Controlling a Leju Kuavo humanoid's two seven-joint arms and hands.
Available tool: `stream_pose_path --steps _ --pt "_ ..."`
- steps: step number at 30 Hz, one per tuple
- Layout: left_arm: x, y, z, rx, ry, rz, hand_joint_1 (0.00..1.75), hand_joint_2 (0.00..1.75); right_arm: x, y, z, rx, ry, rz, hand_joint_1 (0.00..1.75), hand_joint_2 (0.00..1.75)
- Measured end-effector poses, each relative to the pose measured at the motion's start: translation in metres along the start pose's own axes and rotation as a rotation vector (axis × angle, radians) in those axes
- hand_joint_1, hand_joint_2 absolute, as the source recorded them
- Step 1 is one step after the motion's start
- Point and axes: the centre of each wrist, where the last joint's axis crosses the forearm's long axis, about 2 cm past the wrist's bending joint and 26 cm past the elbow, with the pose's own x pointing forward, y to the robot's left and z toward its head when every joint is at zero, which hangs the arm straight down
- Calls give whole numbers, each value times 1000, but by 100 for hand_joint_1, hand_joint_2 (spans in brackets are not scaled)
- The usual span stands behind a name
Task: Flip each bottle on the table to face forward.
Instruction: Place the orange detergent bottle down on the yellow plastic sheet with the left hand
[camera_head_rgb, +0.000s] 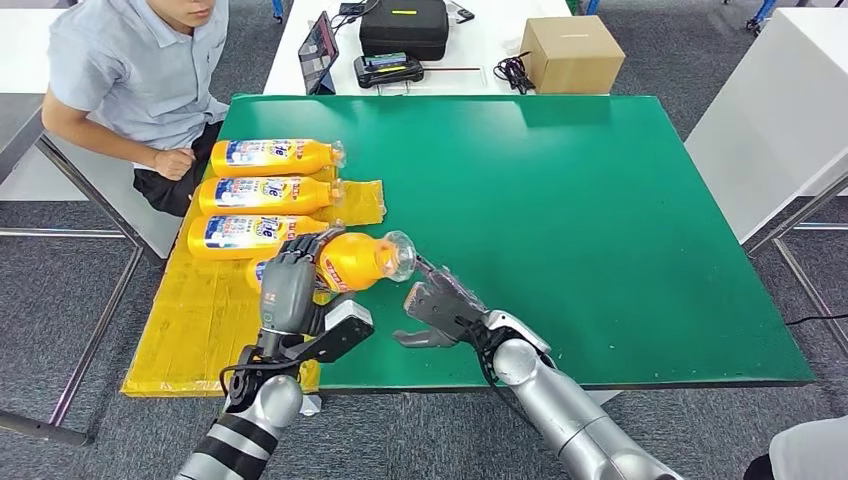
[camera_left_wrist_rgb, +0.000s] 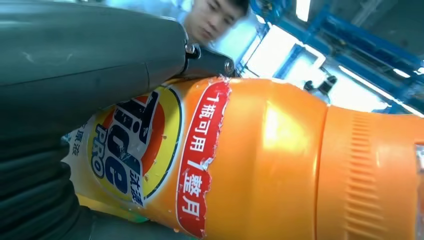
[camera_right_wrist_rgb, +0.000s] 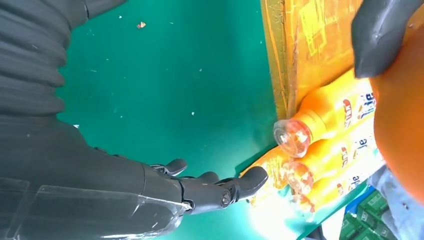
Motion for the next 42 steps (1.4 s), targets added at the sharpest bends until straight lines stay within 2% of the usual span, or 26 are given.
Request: stream_pose_path --steps 11,21,24,30,42 --pt "-26 9 -2 3 77 -65 175 175 -5 4 6 -15 8 -12 0 175" --pt "-73 33 -35 -67 192 -210 175 175 -7 23 17 -4 -4 -40 0 175" --pt "-91 35 -38 -162 234 -308 175 175 -7 28 19 -3 -6 -43 0 175" --pt "-125 36 -29 -388 309 -502 175 175 -5 33 24 -4 -21 -38 0 175" --pt "-141 41 -29 -587 315 -544 175 175 -1 33 40 -45 -48 -36 0 175"
